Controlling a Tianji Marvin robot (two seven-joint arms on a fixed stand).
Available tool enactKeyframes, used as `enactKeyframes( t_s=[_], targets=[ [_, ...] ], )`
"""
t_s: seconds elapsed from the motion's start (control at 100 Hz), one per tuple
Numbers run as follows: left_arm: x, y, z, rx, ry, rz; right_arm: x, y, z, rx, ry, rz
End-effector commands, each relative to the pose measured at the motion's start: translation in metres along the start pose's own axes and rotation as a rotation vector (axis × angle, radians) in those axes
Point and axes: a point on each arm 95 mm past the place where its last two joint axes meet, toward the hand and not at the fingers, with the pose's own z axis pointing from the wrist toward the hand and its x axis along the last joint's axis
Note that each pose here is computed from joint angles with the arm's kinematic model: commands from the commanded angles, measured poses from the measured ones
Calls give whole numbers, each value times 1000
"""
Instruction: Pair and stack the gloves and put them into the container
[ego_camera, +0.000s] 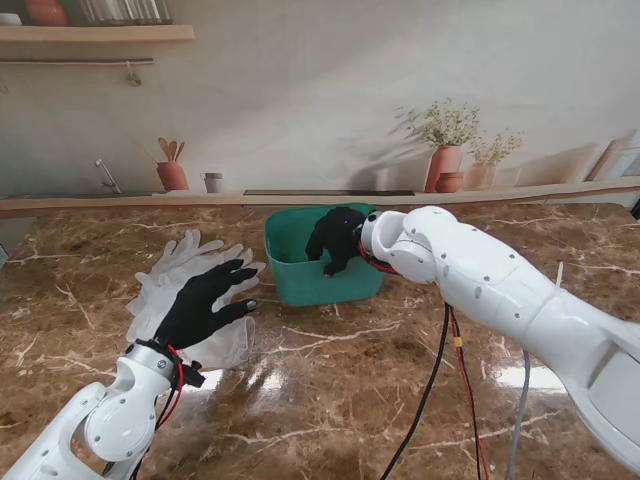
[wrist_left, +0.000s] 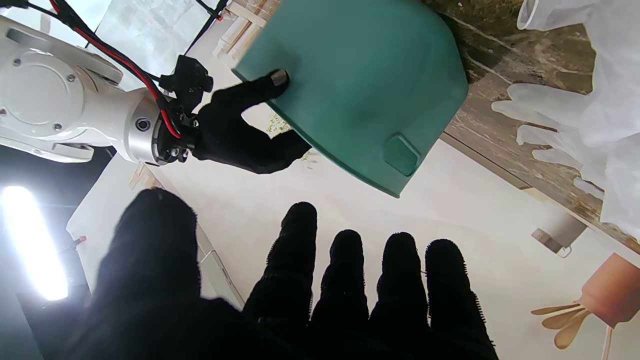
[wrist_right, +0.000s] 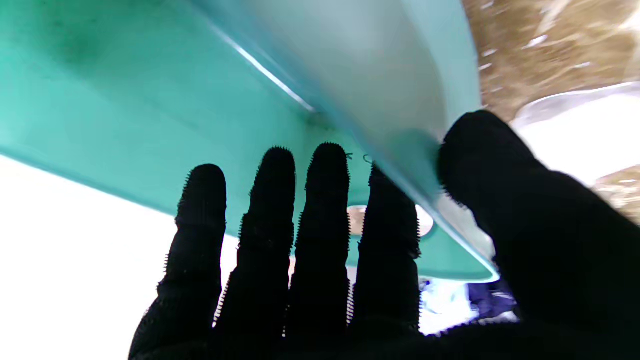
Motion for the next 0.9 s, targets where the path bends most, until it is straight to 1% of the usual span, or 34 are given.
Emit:
enactKeyframes(
  t_s=[0.0, 0.27, 0.54, 0.7, 0.89],
  targets=[
    [1, 2, -1, -5, -1, -1, 4, -10, 0, 5, -14, 35],
    [0, 1, -3, -3, -7, 5, 4, -13, 0, -1, -77, 50],
    [0, 0, -4, -6, -6, 6, 3, -15, -5, -2, -88, 77],
    [0, -2, -5, -8, -7, 11, 1, -9, -17, -29, -108, 99],
    [1, -5, -4, -13, 0, 21, 1, 5, -44, -112, -138, 120]
  ],
)
